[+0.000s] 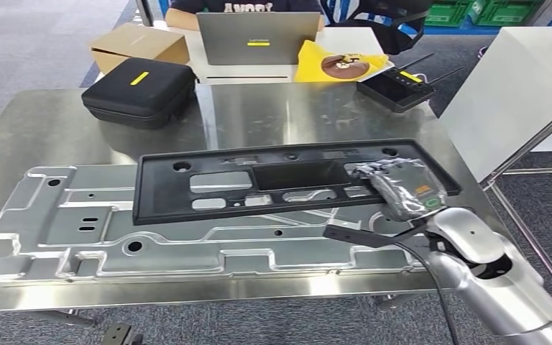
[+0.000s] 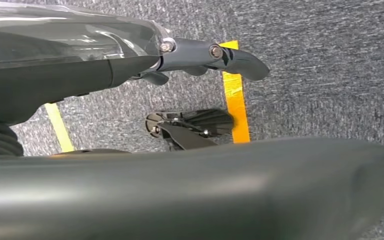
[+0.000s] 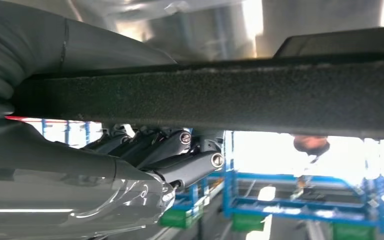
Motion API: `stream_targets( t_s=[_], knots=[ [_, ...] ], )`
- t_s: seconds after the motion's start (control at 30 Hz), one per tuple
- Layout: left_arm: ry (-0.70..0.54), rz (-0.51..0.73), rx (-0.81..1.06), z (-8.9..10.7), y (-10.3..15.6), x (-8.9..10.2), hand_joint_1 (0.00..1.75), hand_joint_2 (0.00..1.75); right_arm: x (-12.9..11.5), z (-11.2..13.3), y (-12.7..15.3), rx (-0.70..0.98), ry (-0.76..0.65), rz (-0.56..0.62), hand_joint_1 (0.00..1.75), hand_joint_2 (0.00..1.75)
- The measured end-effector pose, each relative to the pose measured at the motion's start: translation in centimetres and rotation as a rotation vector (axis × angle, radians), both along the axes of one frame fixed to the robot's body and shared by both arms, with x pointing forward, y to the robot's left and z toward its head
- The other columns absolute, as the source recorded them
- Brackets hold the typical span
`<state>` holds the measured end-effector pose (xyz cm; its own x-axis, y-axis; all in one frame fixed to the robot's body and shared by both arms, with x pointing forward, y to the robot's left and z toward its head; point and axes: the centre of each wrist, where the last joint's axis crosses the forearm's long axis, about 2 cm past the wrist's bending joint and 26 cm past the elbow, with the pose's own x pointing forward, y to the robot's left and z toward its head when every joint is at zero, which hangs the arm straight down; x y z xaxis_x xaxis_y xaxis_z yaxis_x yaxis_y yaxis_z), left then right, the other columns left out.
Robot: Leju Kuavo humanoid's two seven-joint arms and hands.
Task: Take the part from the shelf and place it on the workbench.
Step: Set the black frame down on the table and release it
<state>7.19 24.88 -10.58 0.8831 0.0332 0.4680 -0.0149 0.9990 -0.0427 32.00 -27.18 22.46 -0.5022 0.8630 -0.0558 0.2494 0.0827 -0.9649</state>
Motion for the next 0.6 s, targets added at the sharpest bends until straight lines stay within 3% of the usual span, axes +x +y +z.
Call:
stream_targets(
  t_s=[0.23, 0.6],
  knots=[
    [-0.008, -0.023, 0.003, 0.1, -0.1, 0.4, 0.0, 1.75, 1.2, -3.0, 4.2, -0.036, 0.101, 0.06, 1.75, 1.75],
    [-0.028, -0.04, 0.0, 0.1, -0.1, 0.5, 0.0, 1.75, 1.7, -5.5, 5.9, -0.021, 0.19, 0.023, 1.75, 1.75]
  ],
)
